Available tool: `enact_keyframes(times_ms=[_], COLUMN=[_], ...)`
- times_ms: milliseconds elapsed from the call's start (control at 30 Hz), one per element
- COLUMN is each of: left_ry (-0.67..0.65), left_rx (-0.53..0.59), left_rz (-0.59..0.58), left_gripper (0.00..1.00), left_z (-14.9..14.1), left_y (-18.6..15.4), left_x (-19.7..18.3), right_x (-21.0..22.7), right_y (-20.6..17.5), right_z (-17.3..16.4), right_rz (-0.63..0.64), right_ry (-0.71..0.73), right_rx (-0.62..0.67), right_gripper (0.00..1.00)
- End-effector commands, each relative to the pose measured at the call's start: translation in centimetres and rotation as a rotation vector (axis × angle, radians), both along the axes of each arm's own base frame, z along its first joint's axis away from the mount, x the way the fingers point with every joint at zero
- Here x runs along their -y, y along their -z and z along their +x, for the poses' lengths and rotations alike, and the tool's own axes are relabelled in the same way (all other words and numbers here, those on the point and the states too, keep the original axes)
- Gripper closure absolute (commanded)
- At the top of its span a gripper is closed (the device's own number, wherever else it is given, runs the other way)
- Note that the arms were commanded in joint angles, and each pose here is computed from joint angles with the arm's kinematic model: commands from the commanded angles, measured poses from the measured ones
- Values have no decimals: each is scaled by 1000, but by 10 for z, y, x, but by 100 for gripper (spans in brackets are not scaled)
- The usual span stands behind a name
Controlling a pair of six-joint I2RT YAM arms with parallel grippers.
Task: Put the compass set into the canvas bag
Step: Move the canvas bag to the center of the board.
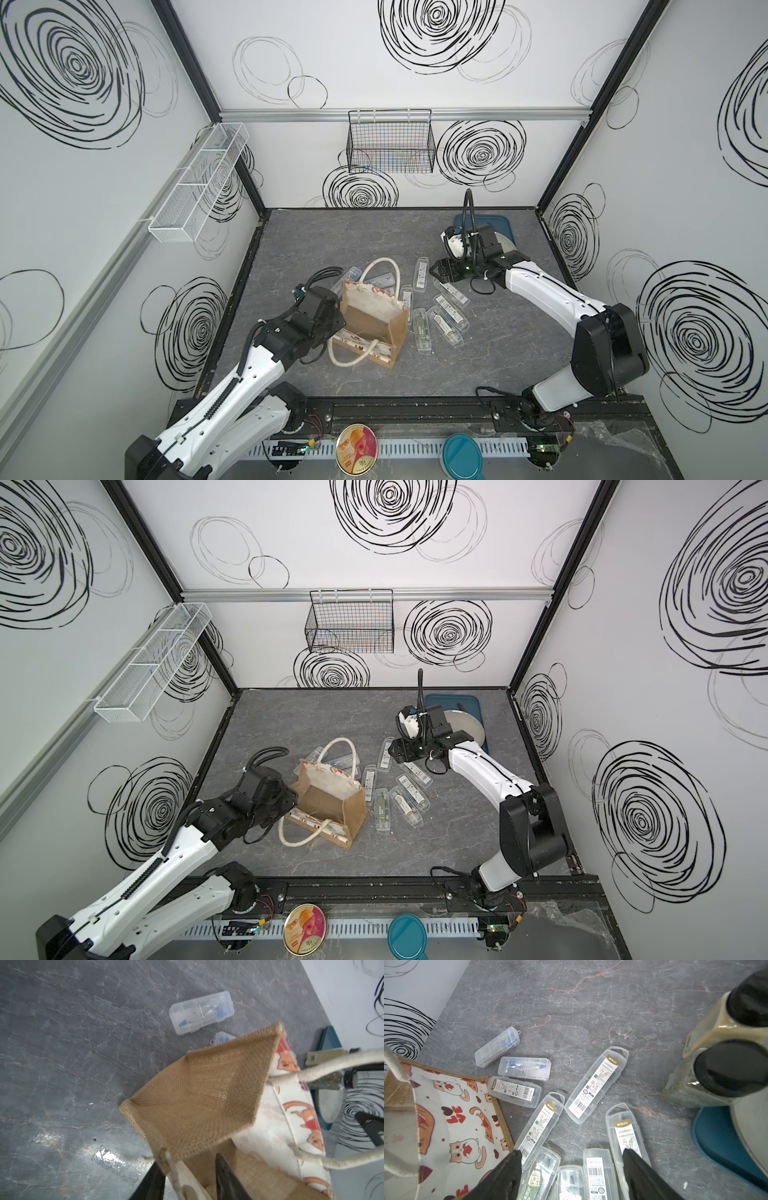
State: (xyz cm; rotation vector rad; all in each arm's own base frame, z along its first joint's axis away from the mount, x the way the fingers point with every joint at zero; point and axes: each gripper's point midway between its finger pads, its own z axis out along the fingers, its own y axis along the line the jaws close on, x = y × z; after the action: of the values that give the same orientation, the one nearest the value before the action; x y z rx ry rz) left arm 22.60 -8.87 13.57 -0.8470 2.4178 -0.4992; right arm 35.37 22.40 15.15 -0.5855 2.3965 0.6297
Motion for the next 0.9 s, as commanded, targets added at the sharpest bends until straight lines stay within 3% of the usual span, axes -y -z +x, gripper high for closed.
enact_keyframes(times_ms=[0, 333, 567, 767, 867], left_ry=[62, 240, 329, 428, 429], left_rx=[54, 59, 62, 31, 43], left_rz=[-14, 78, 132, 167, 183], left_gripper=[71, 96, 97, 89, 67], left_z=[20, 79, 126, 156, 161], left_y=[-4, -8, -21, -15, -23], left_x=[-1, -9, -20, -17, -19], right_x=[8, 33, 57, 66, 69], right_y=[3, 13, 29, 42, 47], right_z=[-6, 2, -2, -9, -11], right_rz=[-18, -72, -151, -189, -203], right_ry=[31, 168, 273, 305, 310], right_rx=[-36, -82, -115, -137, -141], right_gripper=[21, 22, 22, 22, 22])
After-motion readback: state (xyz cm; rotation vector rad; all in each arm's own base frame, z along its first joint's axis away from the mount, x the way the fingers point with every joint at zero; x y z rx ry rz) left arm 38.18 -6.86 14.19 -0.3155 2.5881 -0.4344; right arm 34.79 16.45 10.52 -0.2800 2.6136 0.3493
